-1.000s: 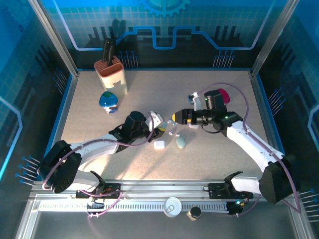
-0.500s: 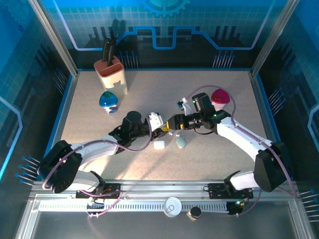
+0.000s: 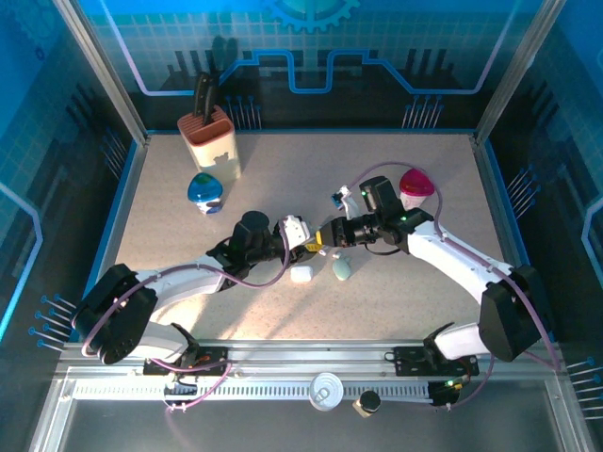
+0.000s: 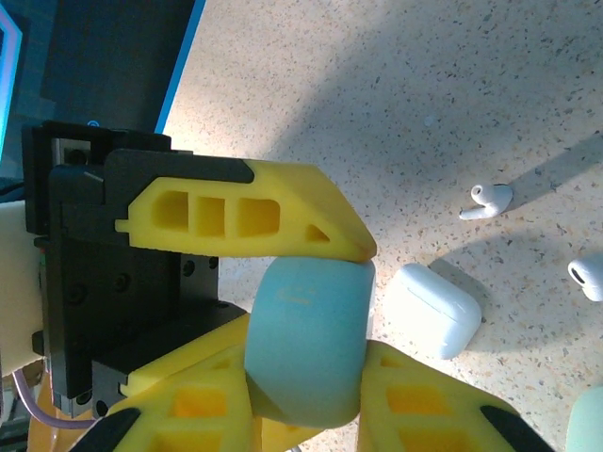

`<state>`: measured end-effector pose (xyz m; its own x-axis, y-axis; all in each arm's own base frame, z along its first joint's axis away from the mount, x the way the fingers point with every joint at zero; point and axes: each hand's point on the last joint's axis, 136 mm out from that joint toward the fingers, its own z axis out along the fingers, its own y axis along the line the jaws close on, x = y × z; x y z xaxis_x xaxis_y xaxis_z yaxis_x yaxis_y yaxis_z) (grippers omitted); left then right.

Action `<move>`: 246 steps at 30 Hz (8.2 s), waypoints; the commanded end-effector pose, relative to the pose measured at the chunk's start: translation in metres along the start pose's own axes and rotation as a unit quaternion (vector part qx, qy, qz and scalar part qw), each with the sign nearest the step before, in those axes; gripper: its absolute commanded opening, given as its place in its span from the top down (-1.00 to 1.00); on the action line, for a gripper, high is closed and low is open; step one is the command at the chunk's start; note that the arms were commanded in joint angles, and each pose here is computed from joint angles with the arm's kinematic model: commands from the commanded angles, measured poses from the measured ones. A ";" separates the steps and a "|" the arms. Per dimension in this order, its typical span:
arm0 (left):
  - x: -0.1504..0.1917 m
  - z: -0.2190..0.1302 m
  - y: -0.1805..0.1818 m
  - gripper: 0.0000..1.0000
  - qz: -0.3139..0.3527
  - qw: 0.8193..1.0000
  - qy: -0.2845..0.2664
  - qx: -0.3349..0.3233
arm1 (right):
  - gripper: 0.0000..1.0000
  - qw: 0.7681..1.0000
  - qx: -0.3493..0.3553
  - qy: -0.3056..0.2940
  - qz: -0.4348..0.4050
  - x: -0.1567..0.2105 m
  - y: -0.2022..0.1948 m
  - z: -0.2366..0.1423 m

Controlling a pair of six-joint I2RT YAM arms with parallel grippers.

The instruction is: Insert the wireless bluetooth earbuds into the charging case

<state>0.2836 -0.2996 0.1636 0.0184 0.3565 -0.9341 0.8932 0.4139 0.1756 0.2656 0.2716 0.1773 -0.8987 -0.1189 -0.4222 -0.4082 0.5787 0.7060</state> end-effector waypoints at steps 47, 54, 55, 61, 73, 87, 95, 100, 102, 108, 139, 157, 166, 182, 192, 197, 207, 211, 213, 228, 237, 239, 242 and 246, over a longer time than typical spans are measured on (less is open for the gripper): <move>-0.145 -0.020 -0.005 -0.21 0.009 0.941 -0.330 0.076 | 0.68 0.901 -0.368 -0.173 0.151 -0.039 0.082 -0.123; -0.151 -0.022 -0.004 -0.18 0.010 0.939 -0.336 0.075 | 0.69 0.907 -0.359 -0.163 0.147 -0.034 0.081 -0.121; -0.151 -0.021 -0.004 -0.17 0.010 0.939 -0.336 0.074 | 0.69 0.909 -0.358 -0.161 0.144 -0.033 0.082 -0.121; -0.153 -0.020 -0.005 -0.12 0.009 0.938 -0.338 0.082 | 0.69 0.910 -0.353 -0.161 0.144 -0.032 0.081 -0.120; -0.151 -0.019 -0.007 0.21 0.008 0.938 -0.335 0.090 | 0.69 0.911 -0.350 -0.160 0.149 -0.032 0.077 -0.116; -0.134 -0.013 -0.008 0.41 -0.003 0.947 -0.309 0.087 | -0.46 0.929 -0.296 -0.204 0.086 -0.035 0.065 -0.130; -0.104 -0.013 -0.026 0.41 -0.015 0.965 -0.231 0.120 | -0.80 0.971 -0.031 -0.223 -0.075 -0.018 0.021 -0.132; -0.090 -0.014 -0.040 0.40 -0.042 0.969 -0.182 0.160 | -0.90 0.953 0.048 -0.187 -0.234 -0.004 0.034 -0.130; -0.087 -0.014 -0.044 0.40 -0.051 0.969 -0.169 0.174 | -0.92 0.936 0.054 -0.171 -0.302 0.005 0.046 -0.124; -0.090 -0.018 -0.051 0.40 -0.065 0.965 -0.159 0.200 | -0.92 0.910 0.082 -0.144 -0.380 0.013 0.051 -0.102; -0.091 -0.036 -0.071 0.40 -0.025 0.955 -0.168 0.244 | -0.59 0.928 0.102 -0.164 -0.319 -0.011 0.028 -0.096; -0.090 -0.037 -0.073 0.36 -0.039 0.952 -0.167 0.253 | 1.00 0.919 0.019 -0.151 -0.363 0.002 0.052 -0.086; -0.093 -0.025 -0.059 -0.02 -0.080 0.957 -0.160 0.230 | 1.00 0.910 0.043 -0.167 -0.378 0.000 0.049 -0.085; -0.094 -0.015 -0.054 -0.01 -0.108 0.954 -0.161 0.230 | 1.00 0.905 0.051 -0.175 -0.383 0.000 0.046 -0.083; -0.095 -0.015 -0.052 -0.01 -0.112 0.954 -0.162 0.224 | 1.00 0.906 0.053 -0.167 -0.385 0.002 0.043 -0.080; -0.094 -0.013 -0.052 0.02 -0.116 0.954 -0.160 0.226 | 1.00 0.906 0.062 -0.168 -0.384 0.000 0.040 -0.080; -0.089 -0.012 -0.049 0.37 -0.111 0.957 -0.157 0.216 | 0.64 0.910 0.062 -0.188 -0.364 -0.005 0.044 -0.087; -0.081 -0.013 -0.035 0.36 -0.121 0.963 -0.154 0.187 | -0.12 0.912 0.045 -0.209 -0.349 -0.008 0.054 -0.095; -0.077 -0.015 -0.025 0.37 -0.129 0.965 -0.156 0.168 | -0.35 0.911 0.036 -0.222 -0.346 -0.011 0.061 -0.102; -0.062 -0.051 0.023 0.40 -0.157 0.959 -0.221 0.087 | -0.39 0.975 0.126 -0.174 -0.057 -0.037 -0.050 -0.080; -0.055 -0.057 0.024 0.39 -0.157 0.961 -0.215 0.075 | -0.21 0.980 0.196 -0.046 0.006 -0.036 -0.108 -0.014; -0.054 -0.059 0.023 0.39 -0.156 0.962 -0.213 0.074 | -0.22 0.983 0.183 -0.021 0.010 -0.036 -0.111 0.002; -0.052 -0.060 0.022 0.40 -0.155 0.964 -0.205 0.073 | -0.24 0.986 0.167 0.013 0.021 -0.038 -0.120 0.023; -0.052 -0.063 0.020 0.39 -0.152 0.966 -0.197 0.072 | -0.26 0.986 0.156 0.052 0.034 -0.040 -0.134 0.048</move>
<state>0.2750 -0.2622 0.2320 -0.1421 -0.1332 -0.9808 0.9363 0.3033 -0.1769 0.3693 0.2277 0.0830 -0.9236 -0.0937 -0.3718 -0.2810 0.8252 0.4900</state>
